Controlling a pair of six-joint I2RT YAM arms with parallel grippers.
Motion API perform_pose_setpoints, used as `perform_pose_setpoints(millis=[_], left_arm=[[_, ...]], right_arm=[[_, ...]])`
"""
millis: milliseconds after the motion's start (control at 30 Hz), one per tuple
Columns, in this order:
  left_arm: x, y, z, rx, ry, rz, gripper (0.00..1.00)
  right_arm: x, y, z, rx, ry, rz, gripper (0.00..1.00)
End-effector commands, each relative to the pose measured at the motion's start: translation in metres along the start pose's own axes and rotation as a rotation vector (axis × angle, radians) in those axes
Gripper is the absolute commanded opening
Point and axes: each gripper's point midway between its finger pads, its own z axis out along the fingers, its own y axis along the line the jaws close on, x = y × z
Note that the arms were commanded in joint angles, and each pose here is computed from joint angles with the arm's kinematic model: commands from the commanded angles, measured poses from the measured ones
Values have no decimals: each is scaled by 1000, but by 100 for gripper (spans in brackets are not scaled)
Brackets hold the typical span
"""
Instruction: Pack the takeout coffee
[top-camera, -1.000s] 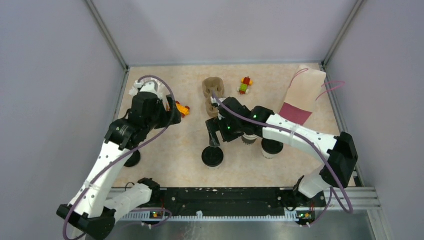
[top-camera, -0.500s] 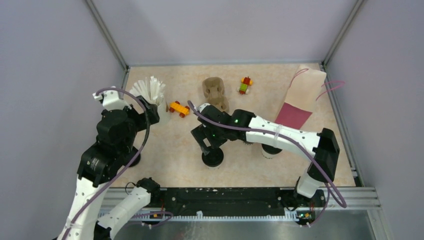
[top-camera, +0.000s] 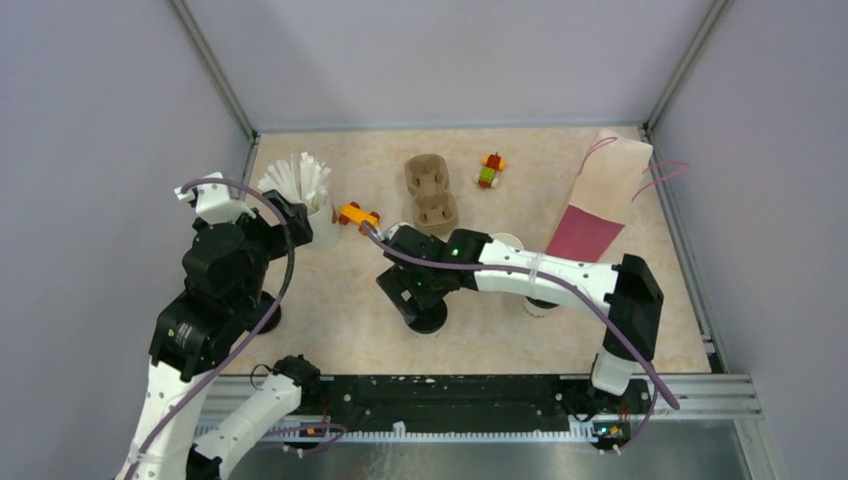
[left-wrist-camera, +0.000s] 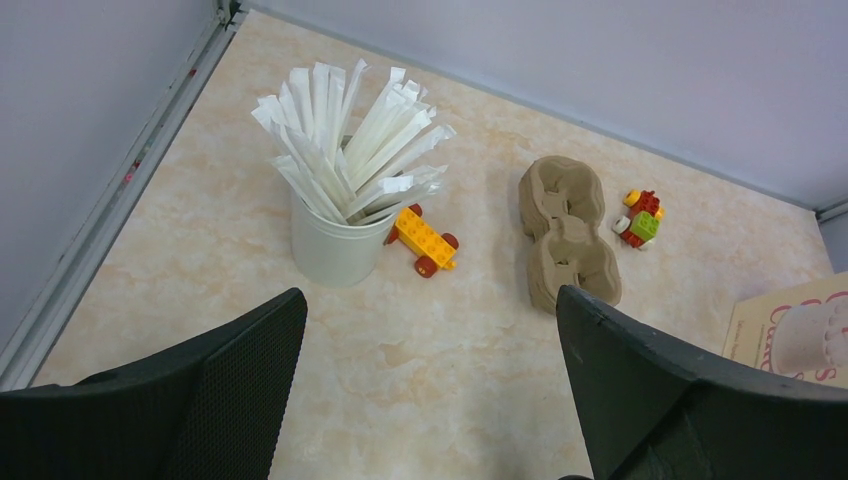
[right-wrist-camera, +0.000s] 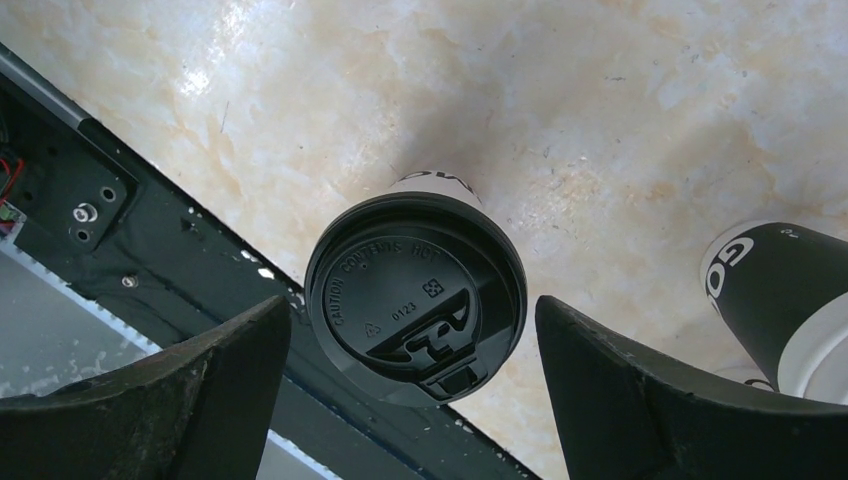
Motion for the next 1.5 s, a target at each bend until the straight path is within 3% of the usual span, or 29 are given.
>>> perform_pose_setpoints(millis=[0, 233, 667, 967, 1467], left_arm=[[-13, -4, 2, 8, -43, -7, 99], [-15, -5, 0, 18, -54, -12, 99], [-11, -12, 6, 34, -24, 9, 99], [-20, -18, 5, 54, -34, 5, 99], [-27, -16, -3, 67, -65, -17, 99]], right_arm=[[0, 8, -1, -5, 0, -34, 89], [14, 0, 12, 42, 35, -71, 85], [20, 3, 15, 38, 54, -71, 89], [-3, 11, 2, 22, 26, -96, 92], [23, 0, 19, 45, 60, -100, 89]])
